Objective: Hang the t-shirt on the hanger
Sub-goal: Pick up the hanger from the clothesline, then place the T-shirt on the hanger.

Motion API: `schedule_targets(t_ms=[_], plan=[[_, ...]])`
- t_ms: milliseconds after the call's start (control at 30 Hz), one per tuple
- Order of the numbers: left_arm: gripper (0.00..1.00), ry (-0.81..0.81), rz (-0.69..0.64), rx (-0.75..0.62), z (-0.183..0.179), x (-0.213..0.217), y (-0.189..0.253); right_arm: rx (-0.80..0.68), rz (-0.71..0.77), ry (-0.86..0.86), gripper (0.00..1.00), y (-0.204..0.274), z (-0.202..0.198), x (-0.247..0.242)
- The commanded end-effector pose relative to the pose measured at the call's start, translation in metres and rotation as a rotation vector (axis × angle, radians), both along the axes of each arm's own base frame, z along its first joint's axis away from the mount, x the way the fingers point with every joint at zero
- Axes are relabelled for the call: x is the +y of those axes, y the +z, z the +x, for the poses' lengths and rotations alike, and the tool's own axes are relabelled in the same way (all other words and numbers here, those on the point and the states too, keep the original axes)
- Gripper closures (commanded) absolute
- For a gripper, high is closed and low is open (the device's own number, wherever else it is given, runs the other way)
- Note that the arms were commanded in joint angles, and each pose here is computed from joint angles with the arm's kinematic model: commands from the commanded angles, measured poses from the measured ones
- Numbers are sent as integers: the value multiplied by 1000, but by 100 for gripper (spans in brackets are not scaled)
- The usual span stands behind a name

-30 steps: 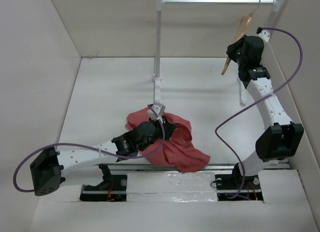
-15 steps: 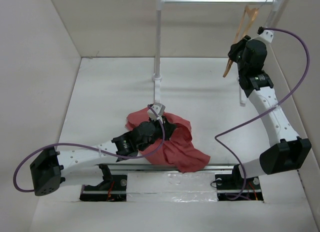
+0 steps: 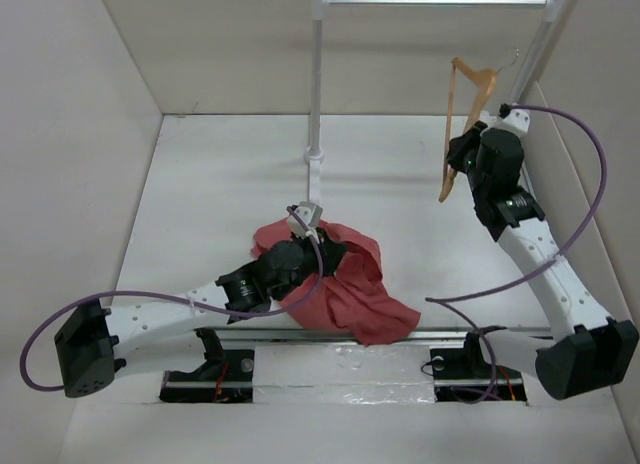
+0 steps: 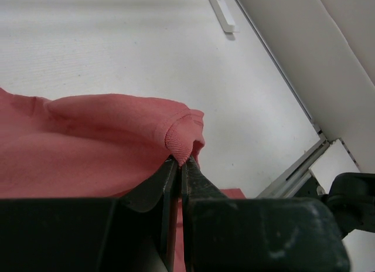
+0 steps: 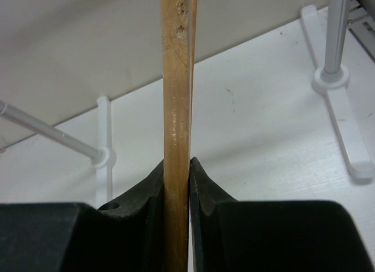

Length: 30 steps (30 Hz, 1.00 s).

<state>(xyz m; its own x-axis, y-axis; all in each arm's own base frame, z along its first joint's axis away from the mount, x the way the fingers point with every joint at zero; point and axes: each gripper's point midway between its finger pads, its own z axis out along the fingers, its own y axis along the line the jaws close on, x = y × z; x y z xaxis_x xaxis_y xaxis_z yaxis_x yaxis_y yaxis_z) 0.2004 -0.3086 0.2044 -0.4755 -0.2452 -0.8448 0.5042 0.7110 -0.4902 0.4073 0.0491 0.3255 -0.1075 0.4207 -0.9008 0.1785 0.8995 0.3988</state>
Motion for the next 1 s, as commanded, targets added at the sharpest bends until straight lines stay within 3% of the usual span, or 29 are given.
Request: schedule_targets(t_ms=[0, 233, 367, 500, 800, 967], plan=[[100, 42, -92, -50, 10, 4, 40, -184, 61, 79, 100, 60, -34, 17], [100, 134, -105, -63, 38, 25, 45, -128, 97, 367, 100, 58, -117, 73], [100, 191, -128, -68, 62, 40, 52, -85, 139, 632, 100, 60, -175, 113], [100, 242, -159, -64, 87, 57, 55, -35, 163, 769, 100, 58, -217, 125], [100, 347, -164, -81, 128, 85, 65, -44, 212, 924, 100, 80, -287, 110], [100, 369, -196, -108, 143, 95, 81, 18, 191, 996, 100, 68, -305, 111]])
